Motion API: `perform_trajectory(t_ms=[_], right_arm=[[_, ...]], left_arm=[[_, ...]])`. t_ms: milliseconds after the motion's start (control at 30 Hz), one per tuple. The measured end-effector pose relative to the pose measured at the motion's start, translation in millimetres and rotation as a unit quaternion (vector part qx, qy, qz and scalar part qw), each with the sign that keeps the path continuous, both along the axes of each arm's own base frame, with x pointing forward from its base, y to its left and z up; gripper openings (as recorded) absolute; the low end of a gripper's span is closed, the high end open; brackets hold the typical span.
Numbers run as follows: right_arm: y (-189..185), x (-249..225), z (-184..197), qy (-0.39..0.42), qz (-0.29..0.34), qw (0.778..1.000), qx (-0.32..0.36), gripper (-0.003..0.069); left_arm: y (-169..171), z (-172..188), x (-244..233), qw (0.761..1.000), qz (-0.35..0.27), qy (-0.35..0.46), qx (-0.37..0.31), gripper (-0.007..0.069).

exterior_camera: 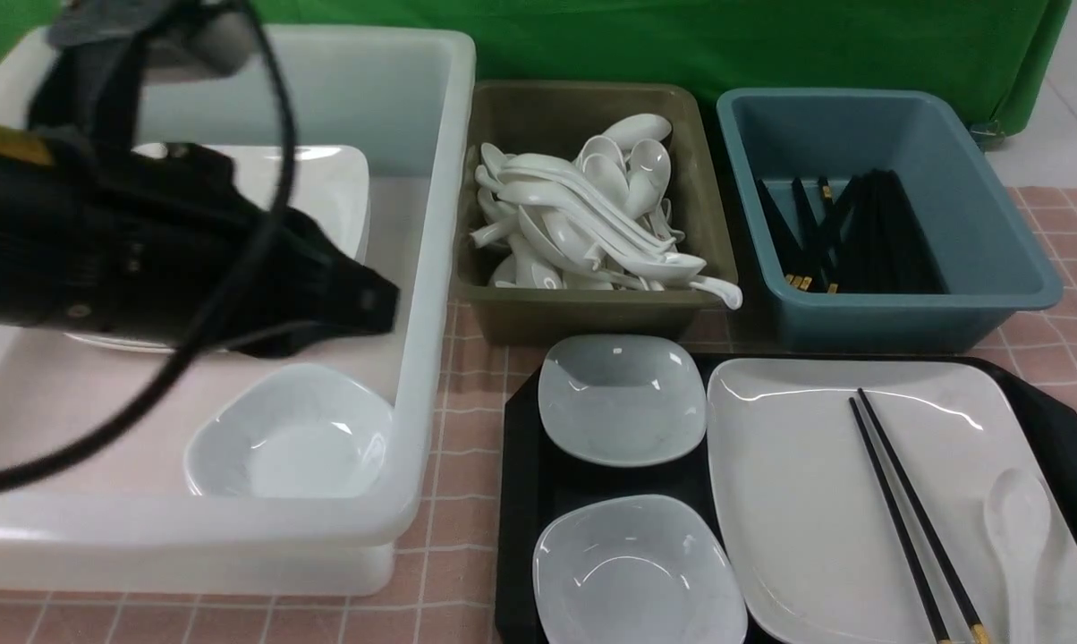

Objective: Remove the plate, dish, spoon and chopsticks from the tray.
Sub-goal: Use the right arm to grab a soup spoon from the plate

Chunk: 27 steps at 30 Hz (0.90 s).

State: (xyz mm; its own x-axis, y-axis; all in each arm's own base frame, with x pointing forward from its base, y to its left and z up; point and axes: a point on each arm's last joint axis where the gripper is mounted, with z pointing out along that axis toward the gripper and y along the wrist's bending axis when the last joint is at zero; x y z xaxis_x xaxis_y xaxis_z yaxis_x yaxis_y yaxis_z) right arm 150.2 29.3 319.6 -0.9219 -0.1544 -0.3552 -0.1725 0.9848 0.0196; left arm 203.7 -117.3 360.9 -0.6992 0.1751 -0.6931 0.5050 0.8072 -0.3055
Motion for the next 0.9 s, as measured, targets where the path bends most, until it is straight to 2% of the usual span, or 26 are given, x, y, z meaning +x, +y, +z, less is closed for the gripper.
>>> perform_trajectory(t_ms=[100, 167, 233, 300, 333, 400, 500, 567, 767, 900], right_arm=[[3, 34, -21, 0.063, -0.009, 0.998, -0.012, 0.0030], [1, 45, -30, 0.080, -0.029, 0.996, -0.010, 0.0030], [-7, 67, -52, 0.116, -0.072, 0.991, -0.005, 0.0036], [-12, 75, -61, 0.130, -0.090, 0.987, 0.001, 0.0057], [-14, 81, -69, 0.141, -0.098, 0.985, 0.003, 0.0079], [-17, 93, -85, 0.159, -0.112, 0.981, 0.012, 0.0167], [-17, 106, -105, 0.174, -0.119, 0.977, 0.018, 0.0300], [-16, 115, -120, 0.183, -0.123, 0.975, 0.020, 0.0361], [-16, 126, -146, 0.200, -0.139, 0.970, 0.018, 0.0393], [-16, 131, -161, 0.216, -0.142, 0.966, 0.015, 0.0356]], left_arm=[[-47, -9, -7, 0.996, -0.085, 0.016, 0.027, -0.0011], [-65, -13, -14, 0.992, -0.120, 0.022, 0.034, -0.0011], [-99, -24, -23, 0.983, -0.176, 0.031, 0.046, -0.0011], [-114, -28, -28, 0.977, -0.204, 0.026, 0.052, -0.0011], [-122, -31, -28, 0.975, -0.215, 0.022, 0.056, -0.0011], [-146, -37, -30, 0.966, -0.251, 0.005, 0.067, -0.0011], [-166, -42, -23, 0.961, -0.267, -0.008, 0.074, -0.0011], [-176, -49, -15, 0.959, -0.270, -0.007, 0.083, -0.0011], [-187, -66, -6, 0.956, -0.274, 0.001, 0.108, -0.0011], [-187, -71, -4, 0.953, -0.277, -0.002, 0.122, -0.0006]])
